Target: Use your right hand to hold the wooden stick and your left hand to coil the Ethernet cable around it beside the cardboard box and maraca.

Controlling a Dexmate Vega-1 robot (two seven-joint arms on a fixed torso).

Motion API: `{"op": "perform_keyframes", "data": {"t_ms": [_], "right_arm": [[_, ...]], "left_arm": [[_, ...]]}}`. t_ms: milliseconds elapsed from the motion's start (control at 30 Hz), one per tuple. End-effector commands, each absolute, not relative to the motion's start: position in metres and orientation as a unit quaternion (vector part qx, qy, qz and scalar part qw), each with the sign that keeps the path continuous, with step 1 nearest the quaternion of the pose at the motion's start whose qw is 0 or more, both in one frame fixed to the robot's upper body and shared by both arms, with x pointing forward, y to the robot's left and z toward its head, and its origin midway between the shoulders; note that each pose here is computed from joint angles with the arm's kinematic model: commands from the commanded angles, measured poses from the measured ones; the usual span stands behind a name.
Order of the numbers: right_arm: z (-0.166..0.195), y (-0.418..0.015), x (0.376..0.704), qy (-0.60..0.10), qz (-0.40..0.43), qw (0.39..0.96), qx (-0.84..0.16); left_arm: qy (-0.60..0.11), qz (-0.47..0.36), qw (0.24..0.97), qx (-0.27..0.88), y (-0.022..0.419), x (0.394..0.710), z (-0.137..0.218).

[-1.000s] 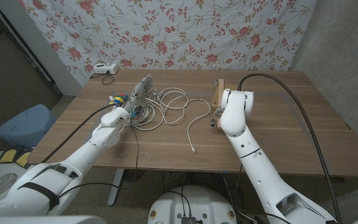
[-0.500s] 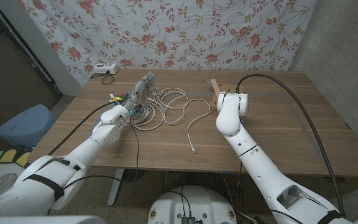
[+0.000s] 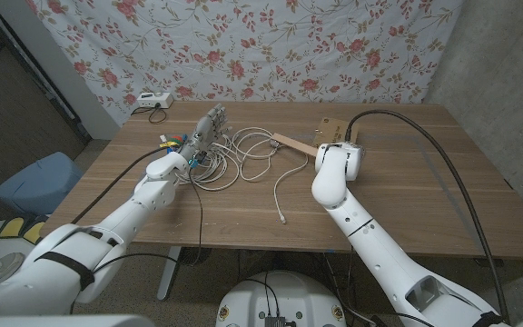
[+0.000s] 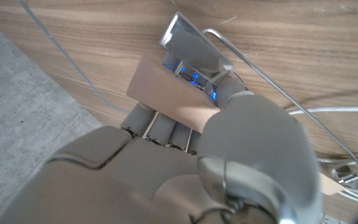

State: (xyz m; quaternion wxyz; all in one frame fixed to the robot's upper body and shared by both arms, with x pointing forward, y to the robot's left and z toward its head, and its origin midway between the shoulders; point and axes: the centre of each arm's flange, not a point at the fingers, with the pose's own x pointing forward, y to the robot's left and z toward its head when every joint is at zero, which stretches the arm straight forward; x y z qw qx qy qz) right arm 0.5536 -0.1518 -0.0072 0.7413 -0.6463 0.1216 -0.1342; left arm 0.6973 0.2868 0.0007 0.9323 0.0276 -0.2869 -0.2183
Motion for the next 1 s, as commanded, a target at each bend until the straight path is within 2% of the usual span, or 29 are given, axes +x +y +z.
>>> {"op": "perform_keyframes", "data": {"t_ms": [33,267,467,633,1000], "right_arm": [[-0.012,-0.173,0.539,0.007,-0.206,0.781,-0.589],[-0.017,-0.187,0.538,-0.027,-0.217,0.791,-0.571],[-0.022,-0.200,0.537,-0.087,-0.234,0.810,-0.531],[-0.024,-0.210,0.537,-0.122,-0.248,0.820,-0.502],[-0.024,-0.229,0.535,-0.171,-0.259,0.822,-0.477]], "left_arm": [[-0.282,-0.222,0.933,0.034,0.281,0.699,0.004],[-0.289,-0.214,0.932,0.039,0.277,0.693,0.007],[-0.315,-0.147,0.935,0.074,0.274,0.677,0.014],[-0.335,-0.092,0.924,0.158,0.263,0.658,0.029],[-0.332,-0.070,0.890,0.305,0.227,0.632,0.053]]}}
